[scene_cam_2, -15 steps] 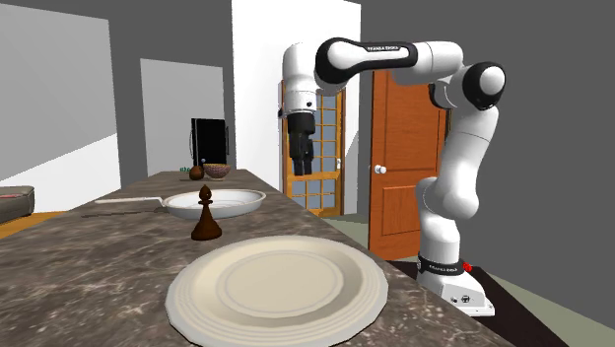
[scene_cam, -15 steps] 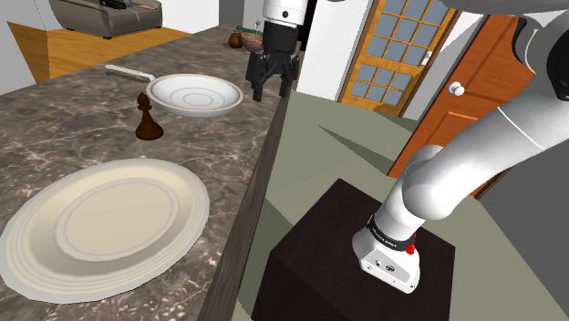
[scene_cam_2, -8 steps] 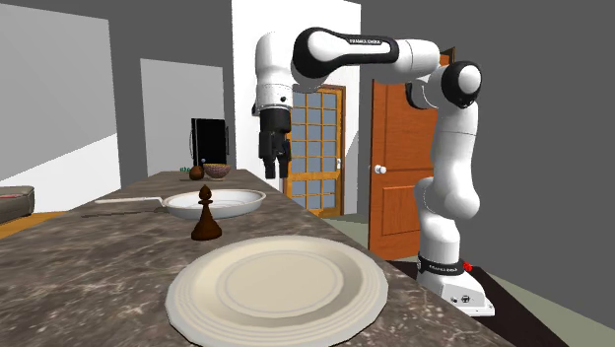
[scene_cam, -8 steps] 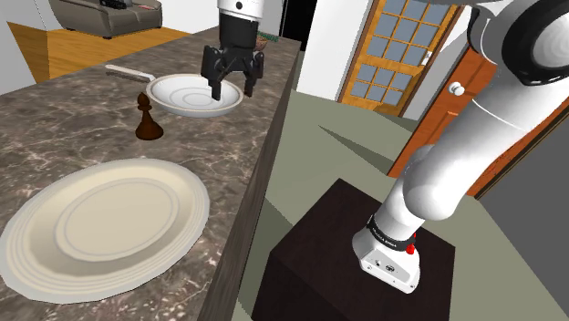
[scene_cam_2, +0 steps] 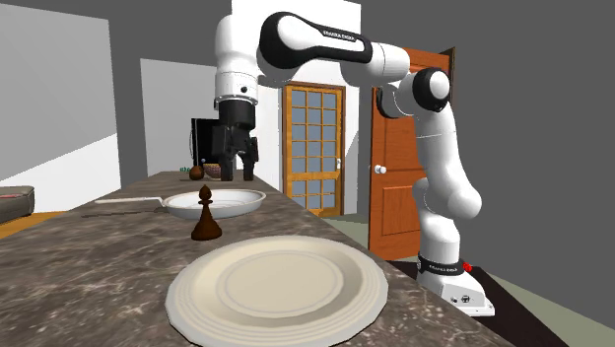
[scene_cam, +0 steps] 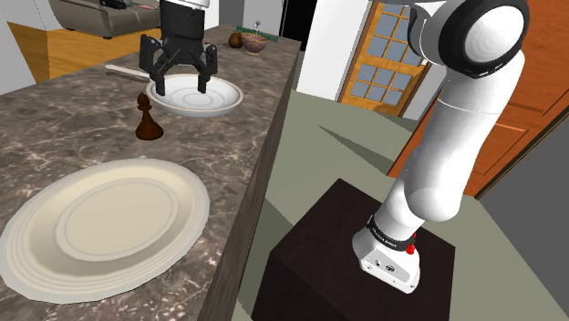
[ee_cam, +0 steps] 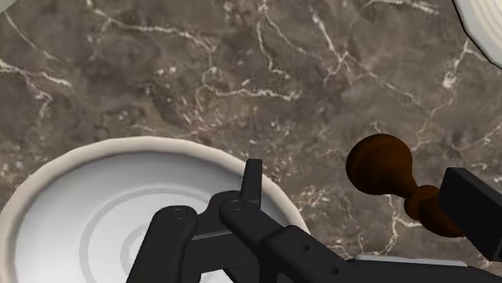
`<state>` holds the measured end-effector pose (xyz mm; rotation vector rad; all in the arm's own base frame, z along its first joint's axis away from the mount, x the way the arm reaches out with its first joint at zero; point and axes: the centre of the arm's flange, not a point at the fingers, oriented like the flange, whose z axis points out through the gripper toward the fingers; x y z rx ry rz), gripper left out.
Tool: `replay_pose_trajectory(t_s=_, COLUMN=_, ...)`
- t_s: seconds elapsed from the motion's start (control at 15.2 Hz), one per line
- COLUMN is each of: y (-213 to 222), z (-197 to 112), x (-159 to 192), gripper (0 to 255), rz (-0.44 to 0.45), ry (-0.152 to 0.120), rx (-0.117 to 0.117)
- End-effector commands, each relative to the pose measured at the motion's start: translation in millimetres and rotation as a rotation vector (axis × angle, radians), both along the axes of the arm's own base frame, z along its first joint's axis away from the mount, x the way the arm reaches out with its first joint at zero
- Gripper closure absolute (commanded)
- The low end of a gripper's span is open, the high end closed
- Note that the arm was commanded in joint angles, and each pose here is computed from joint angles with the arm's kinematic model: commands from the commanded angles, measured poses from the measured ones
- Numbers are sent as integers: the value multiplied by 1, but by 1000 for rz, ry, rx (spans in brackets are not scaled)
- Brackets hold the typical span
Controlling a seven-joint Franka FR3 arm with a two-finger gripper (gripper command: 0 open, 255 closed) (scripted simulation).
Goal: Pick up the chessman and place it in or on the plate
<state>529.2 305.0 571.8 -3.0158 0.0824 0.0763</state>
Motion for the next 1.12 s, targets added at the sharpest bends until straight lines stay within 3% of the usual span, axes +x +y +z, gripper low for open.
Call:
replay_pose_trajectory(t_s=0.0, y=22, z=5, x=11, gripper=0, rz=3, ry=-3, rx=8)
replay_pose_trajectory(t_s=0.26, y=57, z=8, x=34, gripper=0, rz=11, ry=-8, rx=19)
replay_pose_trajectory(t_s=0.73, y=63, z=-32, x=32, gripper=0, rz=11, ry=-8, rx=19)
replay_pose_trajectory(t_s=1.06, y=63, z=-32, x=32, gripper=0, rz=11, ry=-8, rx=19)
